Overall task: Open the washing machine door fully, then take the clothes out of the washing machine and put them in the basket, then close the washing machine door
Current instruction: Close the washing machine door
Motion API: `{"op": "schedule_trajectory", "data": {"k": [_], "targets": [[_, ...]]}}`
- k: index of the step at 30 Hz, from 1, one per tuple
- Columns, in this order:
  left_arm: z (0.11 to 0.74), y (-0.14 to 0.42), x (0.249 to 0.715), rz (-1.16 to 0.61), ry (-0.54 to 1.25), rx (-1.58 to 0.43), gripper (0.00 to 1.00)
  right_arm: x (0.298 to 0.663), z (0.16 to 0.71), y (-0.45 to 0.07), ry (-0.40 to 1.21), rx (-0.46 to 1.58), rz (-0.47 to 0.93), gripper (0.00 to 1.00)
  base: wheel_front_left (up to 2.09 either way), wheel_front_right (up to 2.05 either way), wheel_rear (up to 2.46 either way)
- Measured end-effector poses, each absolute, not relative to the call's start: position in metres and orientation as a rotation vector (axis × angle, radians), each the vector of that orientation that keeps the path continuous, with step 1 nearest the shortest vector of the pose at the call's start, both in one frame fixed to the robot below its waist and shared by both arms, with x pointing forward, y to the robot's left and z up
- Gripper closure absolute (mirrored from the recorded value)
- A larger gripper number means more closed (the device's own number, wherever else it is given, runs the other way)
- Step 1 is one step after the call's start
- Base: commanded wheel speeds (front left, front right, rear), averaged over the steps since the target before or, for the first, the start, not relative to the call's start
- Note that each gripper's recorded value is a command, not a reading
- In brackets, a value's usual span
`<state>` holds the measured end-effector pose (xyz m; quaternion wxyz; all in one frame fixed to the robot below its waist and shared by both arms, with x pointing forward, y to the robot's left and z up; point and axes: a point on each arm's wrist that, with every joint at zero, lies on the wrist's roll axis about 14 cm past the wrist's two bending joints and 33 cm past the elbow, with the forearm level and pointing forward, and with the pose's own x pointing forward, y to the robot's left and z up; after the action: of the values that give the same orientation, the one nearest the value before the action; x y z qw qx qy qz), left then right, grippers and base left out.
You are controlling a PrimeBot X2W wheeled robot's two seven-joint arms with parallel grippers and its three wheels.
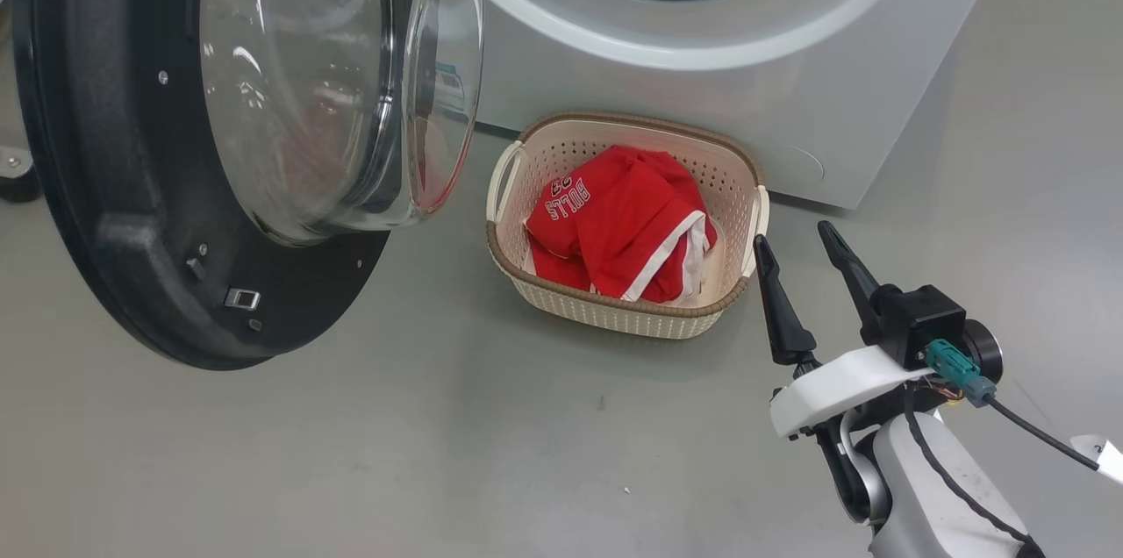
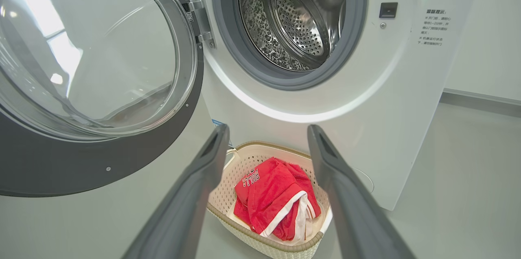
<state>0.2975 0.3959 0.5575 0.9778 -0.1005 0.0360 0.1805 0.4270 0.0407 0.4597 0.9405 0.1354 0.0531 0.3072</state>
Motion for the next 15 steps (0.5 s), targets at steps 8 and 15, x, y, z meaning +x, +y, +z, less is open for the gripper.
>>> {"op": "schedule_trajectory", "data": {"k": [8, 15], "targets": [[0.551, 0.387, 0.281, 0.375, -0.029, -0.131, 1.0, 0.42, 0.46, 0.039, 0.115, 0.282, 0.629, 0.0, 0.0, 0.0, 0.0], [0.543, 0.378, 0.275, 0.387, -0.1, -0.146, 0.51, 0.42, 0.463, 0.04, 0.108, 0.284, 0.632, 0.0, 0.0, 0.0, 0.0]]}}
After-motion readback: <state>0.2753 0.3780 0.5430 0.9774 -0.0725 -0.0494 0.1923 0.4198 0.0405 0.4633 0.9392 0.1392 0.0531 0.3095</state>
